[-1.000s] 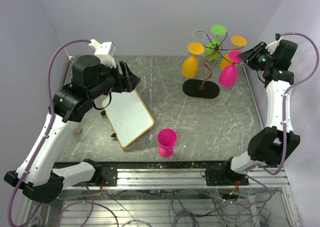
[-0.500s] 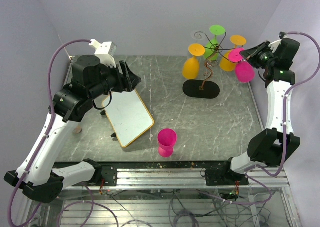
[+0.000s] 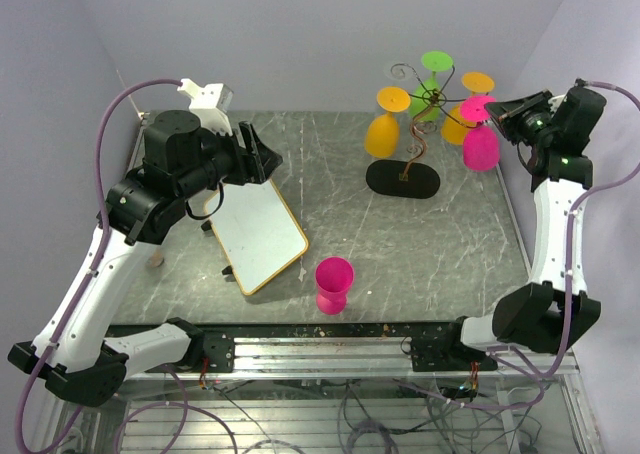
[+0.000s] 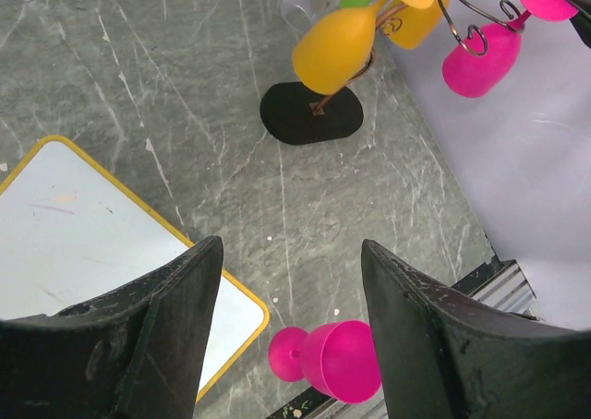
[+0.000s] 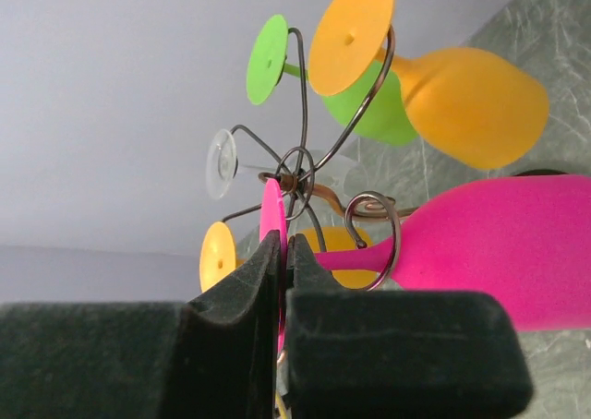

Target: Take the wine glass off the wine glass rack

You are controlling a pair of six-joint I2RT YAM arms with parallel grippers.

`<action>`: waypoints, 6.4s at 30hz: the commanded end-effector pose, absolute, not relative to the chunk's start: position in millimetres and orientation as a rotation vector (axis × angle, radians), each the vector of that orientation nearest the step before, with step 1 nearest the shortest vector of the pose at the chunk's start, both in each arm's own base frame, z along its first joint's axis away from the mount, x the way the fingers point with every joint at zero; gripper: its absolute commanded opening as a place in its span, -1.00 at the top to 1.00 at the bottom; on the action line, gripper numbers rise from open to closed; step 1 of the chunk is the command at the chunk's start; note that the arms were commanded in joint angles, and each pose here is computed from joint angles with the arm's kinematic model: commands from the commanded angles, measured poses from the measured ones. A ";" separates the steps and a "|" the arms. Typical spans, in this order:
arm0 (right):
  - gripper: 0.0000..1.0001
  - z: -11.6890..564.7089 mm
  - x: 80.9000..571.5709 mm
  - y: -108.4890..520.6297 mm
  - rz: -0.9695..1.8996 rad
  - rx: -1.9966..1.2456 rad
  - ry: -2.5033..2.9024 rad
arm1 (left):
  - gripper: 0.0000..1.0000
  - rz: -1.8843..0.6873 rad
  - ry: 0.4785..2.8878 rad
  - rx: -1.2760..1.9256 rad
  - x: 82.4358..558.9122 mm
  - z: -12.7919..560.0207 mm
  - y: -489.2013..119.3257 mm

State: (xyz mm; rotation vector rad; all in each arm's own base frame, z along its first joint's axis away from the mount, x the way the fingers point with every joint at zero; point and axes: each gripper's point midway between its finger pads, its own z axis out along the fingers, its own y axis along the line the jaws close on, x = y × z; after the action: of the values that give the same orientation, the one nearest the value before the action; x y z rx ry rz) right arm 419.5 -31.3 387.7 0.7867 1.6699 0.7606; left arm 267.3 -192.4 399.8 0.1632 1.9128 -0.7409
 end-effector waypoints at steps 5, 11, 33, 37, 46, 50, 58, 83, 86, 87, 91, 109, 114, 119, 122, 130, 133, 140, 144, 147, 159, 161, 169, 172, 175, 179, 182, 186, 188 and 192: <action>1.00 394.8 402.6 -19.6 0.868 0.831 1.632 | -0.43 -0.785 1.859 0.165 264.3 414.5 -193.8; 1.00 395.3 412.2 -9.8 0.990 0.836 1.626 | -0.43 -0.810 1.864 0.173 265.2 413.1 -198.8; 1.00 398.6 455.5 -47.3 0.906 1.037 1.533 | -0.43 -0.801 1.839 0.166 262.2 420.8 -194.2; 1.00 397.2 453.0 -60.9 0.808 1.082 1.523 | -0.43 -0.806 1.840 0.167 261.0 420.4 -194.5; 1.00 414.1 395.6 -109.8 0.371 1.159 1.441 | -0.46 -0.827 1.818 0.174 264.4 421.4 -199.3; 1.00 426.0 353.4 -91.9 0.400 1.162 1.446 | -0.46 -0.941 1.769 0.251 263.1 420.1 -220.6; 1.00 559.7 300.1 -40.8 0.677 0.876 1.205 | -0.43 -1.412 1.462 0.420 247.9 459.8 -279.3; 1.00 621.8 273.9 207.3 2.320 0.086 1.161 | -0.68 -1.749 1.115 -0.245 305.2 481.4 -216.8; 1.00 612.5 274.6 213.5 2.384 0.086 1.180 | -0.66 -1.768 1.095 -0.161 298.2 489.3 -219.5; 1.00 609.9 274.5 214.9 2.406 0.084 1.183 | -0.61 -1.795 1.062 -0.115 292.2 496.1 -221.1; 1.00 600.5 276.5 221.8 2.450 0.079 1.192 | -0.55 -1.889 0.985 -0.008 276.7 510.1 -226.9; 0.94 567.5 315.8 228.9 2.323 0.174 1.215 | 0.60 -2.159 0.884 0.107 260.9 531.5 -244.3; 0.21 546.1 352.0 203.2 1.987 0.245 1.305 | 0.86 -2.124 0.958 0.064 279.2 516.8 -250.4; -0.44 505.0 393.5 150.1 1.538 0.370 1.389 | 0.86 -2.012 1.107 -0.004 305.0 486.6 -253.5; -0.57 494.0 403.4 133.5 1.354 0.301 1.406 | 0.86 -1.908 1.217 -0.028 317.3 465.5 -254.9; -0.66 500.6 403.7 114.1 0.883 -0.025 1.400 | 0.86 -1.476 1.517 -0.082 342.2 418.0 -231.6; -0.66 504.8 401.2 112.3 0.716 -0.136 1.381 | 0.86 -1.170 1.713 -0.150 359.3 389.7 -210.4; -0.65 496.7 409.0 145.3 0.348 -0.418 1.371 | 0.86 -0.691 2.056 -0.007 394.6 339.8 -199.8; -0.63 486.7 408.8 140.6 0.189 -0.535 1.352 | 0.86 -0.468 2.170 0.150 410.9 313.5 -220.9; -0.60 482.1 400.5 140.4 0.089 -0.684 1.299 | 0.86 -0.310 2.243 0.283 418.7 297.6 -239.7; -0.62 425.4 390.3 151.0 -0.153 -1.150 1.275 | 0.86 -0.061 2.484 0.639 428.7 198.3 -271.7; -0.65 420.4 388.9 156.1 -0.136 -1.189 1.272 | 0.86 -0.047 2.503 0.656 427.8 190.0 -270.6; -0.56 391.1 390.9 165.5 -0.190 -1.354 1.258 | 0.80 -0.072 2.565 0.729 422.7 164.6 -276.5; -0.59 386.0 395.6 167.5 -0.228 -1.370 1.212 | 0.70 -0.074 2.566 0.727 425.2 160.7 -277.4; -0.63 388.5 401.7 172.1 -0.247 -1.398 1.160 | 0.56 -0.083 2.564 0.730 426.9 160.8 -276.3; -0.58 382.0 417.4 173.3 -0.247 -1.428 1.204 | 0.38 -0.095 2.555 0.714 430.1 166.7 -273.5; -0.54 384.2 423.3 175.1 -0.239 -1.415 1.214 | 0.20 -0.112 2.524 0.688 430.6 182.9 -272.8; -0.50 384.2 429.4 175.9 -0.231 -1.415 1.243 | -0.02 -0.197 2.432 0.633 426.6 227.0 -276.9; -0.44 380.8 433.1 174.5 -0.233 -1.416 1.272 | -0.07 -0.267 2.370 0.605 419.8 256.5 -279.3; -0.37 375.9 437.8 170.5 -0.243 -1.398 1.315 | -0.16 -0.384 2.266 0.566 401.2 305.8 -279.3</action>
State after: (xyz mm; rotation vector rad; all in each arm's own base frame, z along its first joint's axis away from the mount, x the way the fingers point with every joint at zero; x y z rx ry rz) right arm 435.4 176.3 377.4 -1.4149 1.2644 -0.2305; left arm 418.6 -275.3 217.0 0.6369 2.4673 -0.1882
